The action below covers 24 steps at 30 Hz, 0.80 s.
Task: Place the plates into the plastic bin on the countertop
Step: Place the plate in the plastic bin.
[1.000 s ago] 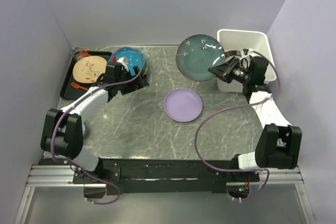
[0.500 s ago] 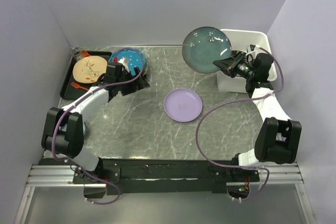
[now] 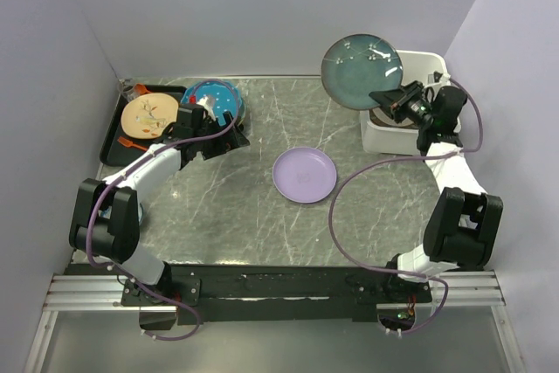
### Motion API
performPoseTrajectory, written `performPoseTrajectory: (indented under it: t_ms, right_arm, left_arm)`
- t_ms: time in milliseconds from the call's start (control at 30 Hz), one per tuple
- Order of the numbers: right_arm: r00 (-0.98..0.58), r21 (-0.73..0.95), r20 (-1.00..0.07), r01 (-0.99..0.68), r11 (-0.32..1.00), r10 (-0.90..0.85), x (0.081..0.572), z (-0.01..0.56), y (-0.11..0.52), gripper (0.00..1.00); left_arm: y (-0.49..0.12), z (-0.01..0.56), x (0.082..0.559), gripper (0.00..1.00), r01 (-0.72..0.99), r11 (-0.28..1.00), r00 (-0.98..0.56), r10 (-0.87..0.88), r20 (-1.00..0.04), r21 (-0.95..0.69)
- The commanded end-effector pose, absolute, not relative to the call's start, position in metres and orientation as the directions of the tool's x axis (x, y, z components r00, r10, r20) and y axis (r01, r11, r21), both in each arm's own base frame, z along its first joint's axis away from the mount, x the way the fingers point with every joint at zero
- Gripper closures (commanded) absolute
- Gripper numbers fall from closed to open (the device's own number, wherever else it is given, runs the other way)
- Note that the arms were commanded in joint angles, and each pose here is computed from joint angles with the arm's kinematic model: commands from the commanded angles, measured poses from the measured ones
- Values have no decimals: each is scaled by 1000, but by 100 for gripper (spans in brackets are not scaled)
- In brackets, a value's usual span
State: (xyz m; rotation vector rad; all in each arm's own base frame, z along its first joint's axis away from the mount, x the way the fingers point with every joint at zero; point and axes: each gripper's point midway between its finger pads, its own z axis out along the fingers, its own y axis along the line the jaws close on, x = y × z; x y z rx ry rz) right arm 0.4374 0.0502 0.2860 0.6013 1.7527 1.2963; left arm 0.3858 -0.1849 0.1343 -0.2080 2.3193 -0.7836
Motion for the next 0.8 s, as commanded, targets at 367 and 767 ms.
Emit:
performPoseTrajectory:
  t_ms: [367,767]
  right_arm:
    - [-265,837,-532,-306,453,804,468,372,8,100]
    - [-158,853,-500,-258,453,852,480,362,-24,100]
  left_arm:
    - [-187,144,393,1,96,803,-742,-336,-580,-588]
    - [-186,139,389,1,87,807,-747,-335,-574,-585]
